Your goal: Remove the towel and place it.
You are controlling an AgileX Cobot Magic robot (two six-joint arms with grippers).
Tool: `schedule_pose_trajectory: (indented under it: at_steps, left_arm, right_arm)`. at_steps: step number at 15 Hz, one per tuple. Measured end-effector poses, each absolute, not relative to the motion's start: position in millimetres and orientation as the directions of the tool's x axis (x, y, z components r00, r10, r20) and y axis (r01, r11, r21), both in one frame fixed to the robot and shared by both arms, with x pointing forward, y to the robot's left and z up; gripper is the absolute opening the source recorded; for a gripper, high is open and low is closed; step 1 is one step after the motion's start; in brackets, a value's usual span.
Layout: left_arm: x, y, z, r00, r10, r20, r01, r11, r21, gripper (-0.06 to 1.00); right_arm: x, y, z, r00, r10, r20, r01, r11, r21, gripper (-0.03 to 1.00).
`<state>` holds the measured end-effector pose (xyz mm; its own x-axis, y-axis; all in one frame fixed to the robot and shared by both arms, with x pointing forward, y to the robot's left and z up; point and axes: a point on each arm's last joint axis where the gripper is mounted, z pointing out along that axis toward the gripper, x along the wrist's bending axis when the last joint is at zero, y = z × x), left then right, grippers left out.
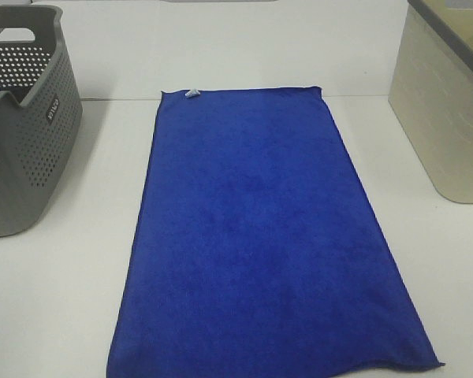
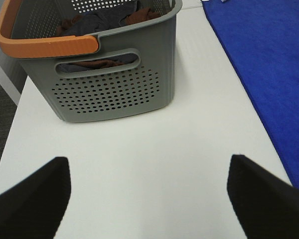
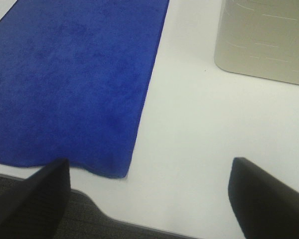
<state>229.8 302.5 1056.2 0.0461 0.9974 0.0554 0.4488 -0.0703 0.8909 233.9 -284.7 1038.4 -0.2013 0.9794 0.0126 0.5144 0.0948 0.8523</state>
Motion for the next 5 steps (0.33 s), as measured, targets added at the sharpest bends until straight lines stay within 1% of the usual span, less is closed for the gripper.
schedule_pose_trajectory:
  at_steps: [5]
  left_arm:
    - [229.8, 302.7, 1056.2, 0.044, 0.997, 0.057, 0.449, -0.071, 0.891, 0.8]
  right_arm:
    - [233.8, -284.5, 1038.4, -0.202, 0.979, 0.014, 0.514, 0.094, 0.852, 0.83]
